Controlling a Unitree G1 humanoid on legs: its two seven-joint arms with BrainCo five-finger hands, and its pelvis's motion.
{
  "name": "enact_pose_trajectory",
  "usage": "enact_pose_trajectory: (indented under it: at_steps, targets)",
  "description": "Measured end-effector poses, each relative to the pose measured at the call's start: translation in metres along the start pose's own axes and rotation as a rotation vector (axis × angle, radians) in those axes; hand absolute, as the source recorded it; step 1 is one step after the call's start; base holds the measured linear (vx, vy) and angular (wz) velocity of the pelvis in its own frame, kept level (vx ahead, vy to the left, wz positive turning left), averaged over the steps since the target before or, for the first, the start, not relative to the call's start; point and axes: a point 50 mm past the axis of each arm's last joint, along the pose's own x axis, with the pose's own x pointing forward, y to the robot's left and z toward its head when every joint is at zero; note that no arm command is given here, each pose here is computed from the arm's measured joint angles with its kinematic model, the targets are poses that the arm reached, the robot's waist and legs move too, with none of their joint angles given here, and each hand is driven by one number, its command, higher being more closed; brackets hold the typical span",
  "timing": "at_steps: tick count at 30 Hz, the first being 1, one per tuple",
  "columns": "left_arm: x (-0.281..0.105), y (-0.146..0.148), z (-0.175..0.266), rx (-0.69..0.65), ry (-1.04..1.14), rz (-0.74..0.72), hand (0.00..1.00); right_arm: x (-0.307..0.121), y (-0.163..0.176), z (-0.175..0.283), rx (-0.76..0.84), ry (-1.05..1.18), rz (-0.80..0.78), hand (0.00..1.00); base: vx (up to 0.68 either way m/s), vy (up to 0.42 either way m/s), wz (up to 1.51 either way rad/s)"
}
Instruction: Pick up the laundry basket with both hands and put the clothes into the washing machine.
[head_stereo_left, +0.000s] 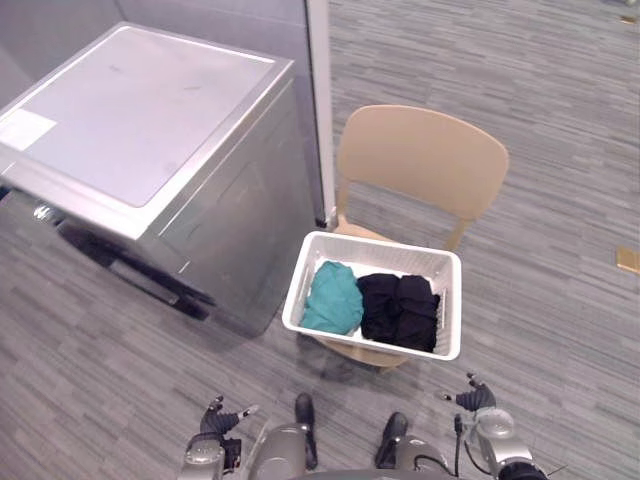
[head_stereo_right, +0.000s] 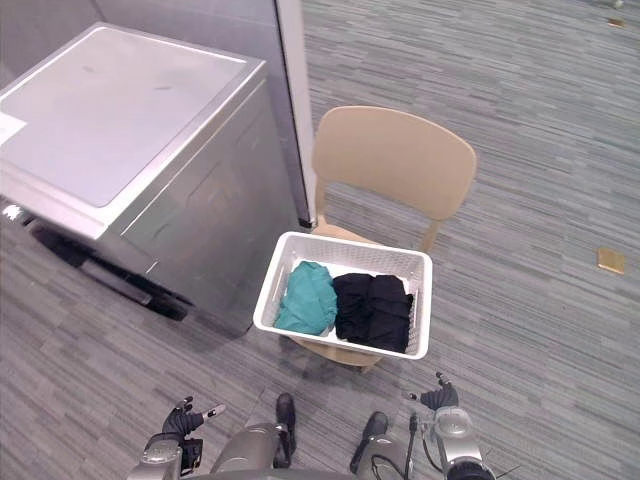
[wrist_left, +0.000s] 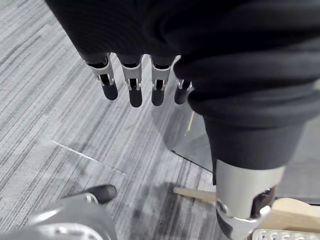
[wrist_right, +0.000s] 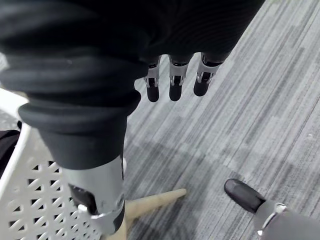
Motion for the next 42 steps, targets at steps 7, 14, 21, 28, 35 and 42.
enact_pose_trajectory:
  at_steps: [7,14,21,28,35,42]
  targets:
    - [0.003,0.014,0.008,0.079,-0.04,0.017,0.0,-0.01,0.039,-0.021,0.046,0.107,0.098,0.0,-0.06,0.424,0.57]
    - [-0.002,0.016,-0.009,0.068,0.007,0.047,0.0,-0.01,0.059,0.005,-0.016,0.015,0.164,0.0,0.03,0.182,-0.01]
    - [-0.005,-0.007,0.007,0.035,-0.061,0.015,0.0,-0.03,0.081,0.05,-0.017,-0.242,0.241,0.0,0.16,-0.057,0.94]
    - [-0.012,-0.023,0.008,-0.068,-0.071,0.01,0.0,-0.07,0.129,0.15,-0.026,-0.631,0.4,0.0,0.07,-0.158,0.82]
    - [-0.018,-0.026,0.018,-0.145,-0.123,0.042,0.0,-0.098,0.118,0.232,0.029,-0.895,0.335,0.0,-0.1,0.018,0.13]
    - [-0.015,-0.019,0.057,-0.227,-0.247,0.066,0.0,-0.111,0.038,0.313,0.319,-1.06,0.069,0.0,-0.13,0.042,0.17]
